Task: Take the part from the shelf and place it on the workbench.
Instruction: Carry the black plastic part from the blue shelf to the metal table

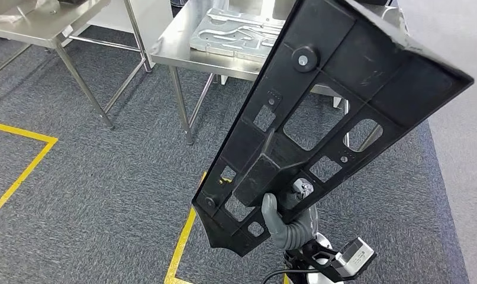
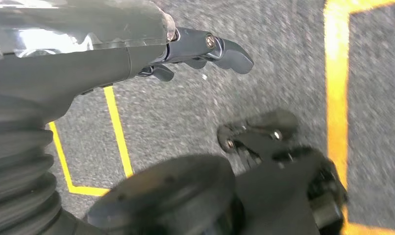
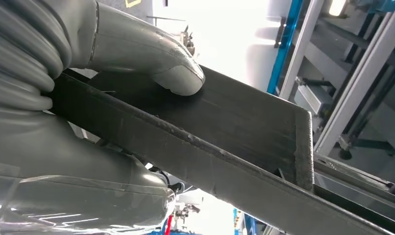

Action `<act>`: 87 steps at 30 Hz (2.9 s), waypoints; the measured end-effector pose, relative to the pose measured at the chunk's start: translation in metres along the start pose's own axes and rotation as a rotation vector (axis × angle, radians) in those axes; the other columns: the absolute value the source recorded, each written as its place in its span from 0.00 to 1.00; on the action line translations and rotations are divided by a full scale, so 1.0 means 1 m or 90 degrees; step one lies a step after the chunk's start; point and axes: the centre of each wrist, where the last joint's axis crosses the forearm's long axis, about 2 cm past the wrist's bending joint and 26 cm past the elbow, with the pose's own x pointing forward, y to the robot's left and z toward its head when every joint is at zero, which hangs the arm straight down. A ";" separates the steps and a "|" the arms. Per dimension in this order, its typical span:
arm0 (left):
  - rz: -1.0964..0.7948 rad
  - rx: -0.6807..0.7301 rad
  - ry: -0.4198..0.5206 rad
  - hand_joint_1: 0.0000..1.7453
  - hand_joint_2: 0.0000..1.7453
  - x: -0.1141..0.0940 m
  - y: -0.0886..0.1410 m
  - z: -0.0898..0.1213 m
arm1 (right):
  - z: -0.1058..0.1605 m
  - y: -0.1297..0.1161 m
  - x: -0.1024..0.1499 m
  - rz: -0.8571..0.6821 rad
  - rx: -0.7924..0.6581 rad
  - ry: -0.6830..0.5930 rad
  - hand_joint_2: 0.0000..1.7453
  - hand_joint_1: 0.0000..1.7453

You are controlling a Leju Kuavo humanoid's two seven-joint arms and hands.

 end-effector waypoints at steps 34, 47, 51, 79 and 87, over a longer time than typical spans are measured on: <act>0.018 0.008 0.012 0.00 1.00 0.000 -0.002 0.000 | -0.011 0.002 0.001 -0.011 0.019 -0.005 1.00 1.00; 0.019 0.006 0.012 0.00 1.00 0.001 -0.004 0.000 | -0.009 0.001 0.001 -0.010 0.021 -0.003 1.00 1.00; 0.019 0.006 0.011 0.00 1.00 0.001 -0.004 0.000 | -0.009 0.001 0.001 -0.012 0.022 -0.003 1.00 1.00; 0.011 0.002 0.011 0.00 1.00 0.005 -0.005 0.000 | -0.031 0.001 0.012 0.010 0.065 -0.058 1.00 1.00; 0.012 0.002 0.015 0.00 1.00 0.001 -0.005 0.000 | -0.028 0.003 0.013 0.005 0.067 -0.054 1.00 1.00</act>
